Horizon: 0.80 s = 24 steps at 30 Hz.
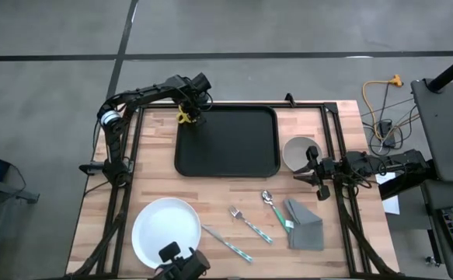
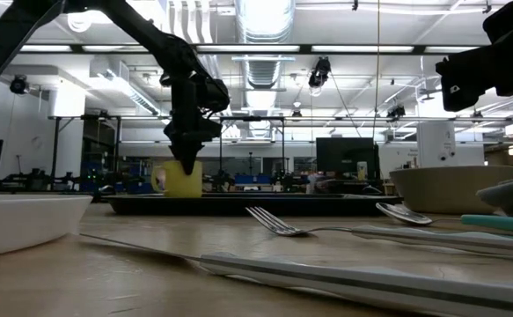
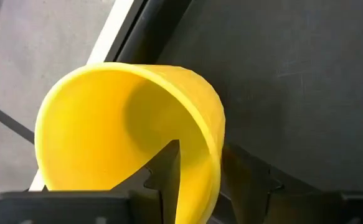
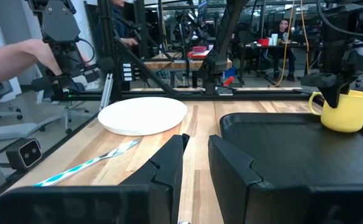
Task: Set up tray
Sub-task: Put the yellow cup on the black serving tray, then put the white plate on the black serving tray
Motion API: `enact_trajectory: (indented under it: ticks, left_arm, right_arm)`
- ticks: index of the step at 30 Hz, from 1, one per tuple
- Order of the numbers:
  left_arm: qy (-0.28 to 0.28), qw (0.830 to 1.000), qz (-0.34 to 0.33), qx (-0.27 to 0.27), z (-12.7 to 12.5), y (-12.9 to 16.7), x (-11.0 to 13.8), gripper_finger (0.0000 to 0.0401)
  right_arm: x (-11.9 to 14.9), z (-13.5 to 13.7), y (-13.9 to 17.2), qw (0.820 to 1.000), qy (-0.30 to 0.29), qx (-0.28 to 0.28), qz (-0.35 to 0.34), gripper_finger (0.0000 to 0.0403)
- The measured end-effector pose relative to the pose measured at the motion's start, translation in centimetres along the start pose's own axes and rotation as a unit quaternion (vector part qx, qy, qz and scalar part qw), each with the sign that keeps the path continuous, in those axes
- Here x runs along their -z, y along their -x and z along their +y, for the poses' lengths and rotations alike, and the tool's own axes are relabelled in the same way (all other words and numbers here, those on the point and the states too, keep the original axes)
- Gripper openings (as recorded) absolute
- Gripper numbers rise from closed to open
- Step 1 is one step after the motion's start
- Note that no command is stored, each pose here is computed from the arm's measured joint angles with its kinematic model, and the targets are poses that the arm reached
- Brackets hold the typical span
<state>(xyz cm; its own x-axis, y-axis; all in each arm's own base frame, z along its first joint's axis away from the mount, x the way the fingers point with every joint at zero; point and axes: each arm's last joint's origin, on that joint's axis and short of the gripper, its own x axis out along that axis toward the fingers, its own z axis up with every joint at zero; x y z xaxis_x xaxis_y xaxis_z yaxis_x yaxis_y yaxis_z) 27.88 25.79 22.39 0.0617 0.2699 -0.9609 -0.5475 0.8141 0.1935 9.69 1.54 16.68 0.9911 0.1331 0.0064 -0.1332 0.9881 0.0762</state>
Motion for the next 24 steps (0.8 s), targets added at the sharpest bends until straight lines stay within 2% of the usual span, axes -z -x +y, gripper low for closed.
enact_trajectory:
  ticks: [7,14,21,24]
  left_arm:
    - [-0.006,1.0,-0.016,-0.004,-0.4,1.4,0.1,0.01]
    - [-0.01,0.999,-0.038,-0.004,-0.8,4.1,0.8,0.01]
    - [0.018,0.999,-0.04,0.007,-2.4,7.2,2.1,0.01]
    - [0.014,0.999,-0.037,0.014,-3.6,8.4,2.8,0.01]
  right_arm:
    - [0.0,0.0,0.0,1.0,-0.001,0.0,0.0,0.0068]
    - [0.0,0.0,0.0,1.0,0.0,0.0,0.0,0.0068]
    - [0.0,0.0,0.0,1.0,-0.001,0.0,0.0,0.0068]
    - [0.0,0.0,0.0,1.0,0.0,0.0,0.0,0.0068]
